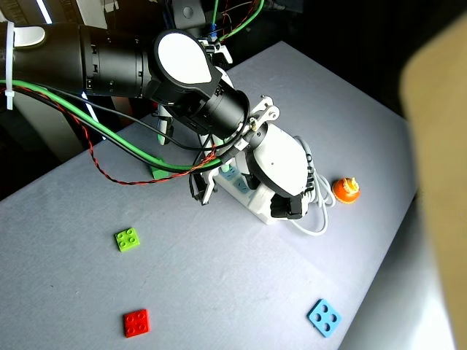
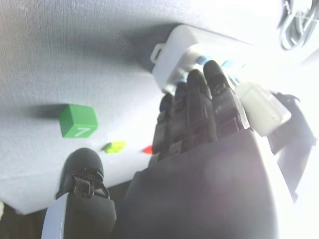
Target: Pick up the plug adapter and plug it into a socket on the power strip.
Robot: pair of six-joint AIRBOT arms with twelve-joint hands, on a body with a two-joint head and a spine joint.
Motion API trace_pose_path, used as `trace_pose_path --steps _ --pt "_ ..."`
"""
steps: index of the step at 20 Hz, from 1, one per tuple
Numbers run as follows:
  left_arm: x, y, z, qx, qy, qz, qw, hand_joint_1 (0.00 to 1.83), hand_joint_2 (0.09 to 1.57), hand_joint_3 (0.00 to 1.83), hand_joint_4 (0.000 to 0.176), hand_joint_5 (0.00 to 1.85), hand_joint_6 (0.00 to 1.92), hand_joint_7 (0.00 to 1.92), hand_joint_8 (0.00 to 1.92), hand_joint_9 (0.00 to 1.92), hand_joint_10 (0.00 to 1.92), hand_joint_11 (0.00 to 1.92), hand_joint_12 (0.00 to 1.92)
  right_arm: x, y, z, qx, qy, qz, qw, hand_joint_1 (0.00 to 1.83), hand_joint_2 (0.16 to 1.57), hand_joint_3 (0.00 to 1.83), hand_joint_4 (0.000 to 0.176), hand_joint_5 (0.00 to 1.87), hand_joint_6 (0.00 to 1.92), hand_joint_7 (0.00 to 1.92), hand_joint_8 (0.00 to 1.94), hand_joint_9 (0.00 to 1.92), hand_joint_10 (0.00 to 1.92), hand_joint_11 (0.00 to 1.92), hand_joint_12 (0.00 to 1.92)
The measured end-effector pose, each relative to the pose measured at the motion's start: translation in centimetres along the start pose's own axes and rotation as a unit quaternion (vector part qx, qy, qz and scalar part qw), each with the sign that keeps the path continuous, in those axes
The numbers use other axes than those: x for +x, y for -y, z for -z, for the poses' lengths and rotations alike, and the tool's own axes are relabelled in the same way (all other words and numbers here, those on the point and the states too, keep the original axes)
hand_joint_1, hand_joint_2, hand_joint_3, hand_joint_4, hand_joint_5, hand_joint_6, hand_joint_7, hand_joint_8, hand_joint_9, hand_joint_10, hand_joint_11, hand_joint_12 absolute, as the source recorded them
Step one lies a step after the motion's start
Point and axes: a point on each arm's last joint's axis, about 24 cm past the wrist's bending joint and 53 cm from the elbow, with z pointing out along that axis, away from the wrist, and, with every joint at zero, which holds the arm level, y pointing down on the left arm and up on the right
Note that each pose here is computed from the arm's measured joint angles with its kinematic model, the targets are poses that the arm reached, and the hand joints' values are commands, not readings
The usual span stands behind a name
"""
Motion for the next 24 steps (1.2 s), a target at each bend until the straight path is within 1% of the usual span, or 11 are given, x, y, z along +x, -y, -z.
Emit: trace_pose_path --steps 2,4,6,8,10,12,14,16,20,23,24 --pt "0.0 0.0 0.0 0.000 0.000 0.000 1.0000 0.00 1.21 0.00 0.000 0.18 0.00 0.18 0.00 0.16 0.00 0.00 0.49 0.2 0.1 0.0 0.000 -0.001 0.001 1.0000 1.21 1.18 0.00 0.000 0.85 1.03 0.88 1.33 0.73 1.23 0.61 1.65" --pt "0.0 0.0 0.0 -0.001 0.000 0.001 1.0000 0.00 1.22 0.00 0.000 0.15 0.00 0.15 0.00 0.15 0.00 0.00 0.45 0.5 0.2 -0.1 0.001 -0.003 0.004 1.0000 1.21 1.19 0.00 0.000 0.81 1.07 0.88 1.34 0.73 1.24 0.61 1.64" --pt "0.0 -0.1 0.0 -0.001 0.000 0.003 1.0000 0.00 1.22 0.00 0.000 0.18 0.00 0.19 0.01 0.21 0.01 0.00 0.56 0.7 0.0 -0.2 -0.001 0.000 0.012 0.9999 1.22 1.18 0.00 0.000 0.84 1.04 0.89 1.33 0.74 1.22 0.64 1.62" --pt "-0.1 -0.1 0.0 -0.002 0.001 0.003 1.0000 0.00 1.22 0.00 0.000 0.20 0.01 0.21 0.01 0.24 0.01 0.00 0.60 0.9 -0.2 -0.2 -0.001 0.000 0.016 0.9999 1.22 1.18 0.00 0.000 0.84 1.03 0.88 1.34 0.74 1.23 0.63 1.62" --pt "-0.1 -0.1 0.0 -0.002 0.002 0.002 1.0000 0.00 1.22 0.00 0.000 0.20 0.01 0.21 0.01 0.24 0.01 0.00 0.60 1.1 -0.2 -0.3 -0.001 0.001 0.018 0.9998 1.22 1.18 0.00 0.000 0.85 1.02 0.89 1.32 0.73 1.23 0.60 1.65" --pt "-0.1 -0.1 0.1 -0.003 0.002 0.002 1.0000 0.00 1.21 0.00 0.000 0.18 0.00 0.20 0.00 0.23 0.00 0.00 0.58 1.4 -0.3 -0.4 -0.002 0.001 0.025 0.9997 1.22 1.18 0.00 0.000 0.84 1.01 0.88 1.36 0.73 1.26 0.63 1.64" --pt "-0.1 -0.1 0.1 -0.003 0.002 0.003 1.0000 0.00 1.21 0.00 0.000 0.18 0.00 0.20 0.00 0.24 0.00 0.00 0.57 1.8 -0.5 -0.4 -0.003 -0.001 0.027 0.9996 1.21 1.19 0.00 0.000 0.84 1.03 0.86 1.37 0.71 1.28 0.61 1.66" --pt "-0.1 -0.2 0.1 -0.003 0.002 0.003 1.0000 0.00 1.21 0.00 0.000 0.17 0.00 0.19 0.00 0.22 0.00 0.00 0.54 2.1 -0.3 -0.6 -0.001 -0.002 0.029 0.9996 1.21 1.18 0.00 0.000 0.86 1.01 0.87 1.35 0.73 1.24 0.61 1.63" --pt "-0.1 -0.2 0.1 -0.004 0.002 0.003 1.0000 0.00 1.20 0.00 0.000 0.19 0.01 0.21 0.01 0.23 0.00 0.00 0.58 2.4 -0.1 -0.9 0.000 -0.005 0.019 0.9998 1.21 1.17 0.00 0.000 0.88 0.99 0.89 1.32 0.74 1.21 0.62 1.62" --pt "-0.1 -0.3 0.1 -0.005 0.002 0.002 1.0000 0.00 1.21 0.00 0.000 0.19 0.00 0.21 0.00 0.24 0.00 0.00 0.57 2.6 0.0 -0.9 -0.002 -0.006 0.019 0.9998 1.21 1.19 0.00 0.000 0.83 1.05 0.87 1.35 0.73 1.22 0.61 1.63" --pt "0.0 -0.2 0.1 -0.004 0.002 0.002 1.0000 0.00 1.21 0.00 0.000 0.18 0.00 0.21 0.00 0.23 0.00 0.00 0.54 2.6 0.0 -0.9 -0.002 -0.006 0.019 0.9998 1.21 1.18 0.00 0.000 0.85 1.03 0.87 1.34 0.73 1.22 0.60 1.63"
